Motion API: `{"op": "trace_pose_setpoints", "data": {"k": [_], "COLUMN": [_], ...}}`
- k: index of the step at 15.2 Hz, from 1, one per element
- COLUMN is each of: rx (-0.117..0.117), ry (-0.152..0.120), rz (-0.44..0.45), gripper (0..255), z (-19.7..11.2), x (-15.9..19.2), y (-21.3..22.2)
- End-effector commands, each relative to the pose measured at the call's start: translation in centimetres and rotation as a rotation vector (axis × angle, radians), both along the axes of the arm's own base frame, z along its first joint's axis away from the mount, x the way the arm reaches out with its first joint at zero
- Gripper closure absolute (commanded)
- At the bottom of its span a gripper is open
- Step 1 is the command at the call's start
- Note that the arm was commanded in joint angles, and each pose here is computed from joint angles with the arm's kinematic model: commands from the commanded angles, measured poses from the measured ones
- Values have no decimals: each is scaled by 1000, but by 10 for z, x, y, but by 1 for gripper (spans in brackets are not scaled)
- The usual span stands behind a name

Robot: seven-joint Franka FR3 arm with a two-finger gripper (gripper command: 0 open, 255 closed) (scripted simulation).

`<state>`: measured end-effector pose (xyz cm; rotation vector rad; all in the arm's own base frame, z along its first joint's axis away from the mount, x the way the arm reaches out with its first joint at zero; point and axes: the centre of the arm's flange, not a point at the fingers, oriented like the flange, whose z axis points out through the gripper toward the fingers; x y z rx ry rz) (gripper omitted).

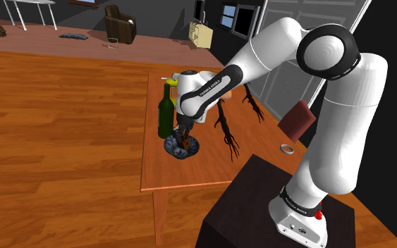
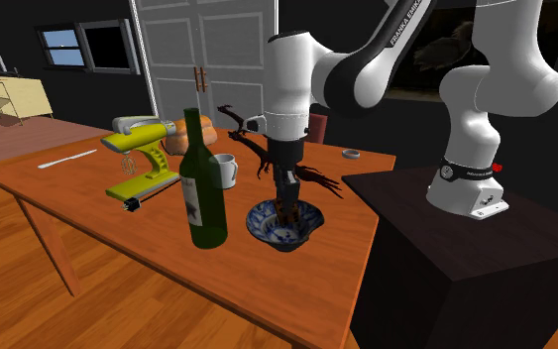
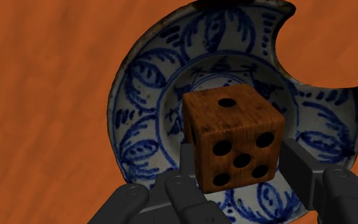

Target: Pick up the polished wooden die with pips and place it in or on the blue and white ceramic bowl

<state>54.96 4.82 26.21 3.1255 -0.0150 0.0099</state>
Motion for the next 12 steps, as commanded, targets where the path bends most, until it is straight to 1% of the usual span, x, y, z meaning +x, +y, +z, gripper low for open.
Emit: {"op": "trace_pose_setpoints", "data": {"k": [1, 6, 10, 12], "rx": [0, 0, 0, 0], "ry": [0, 0, 0, 0], "rz": [0, 0, 0, 0], "gripper": [0, 0, 0, 0], "z": [0, 0, 50, 50], "x": [0, 0, 0, 0], "y": [0, 0, 1, 1]}}
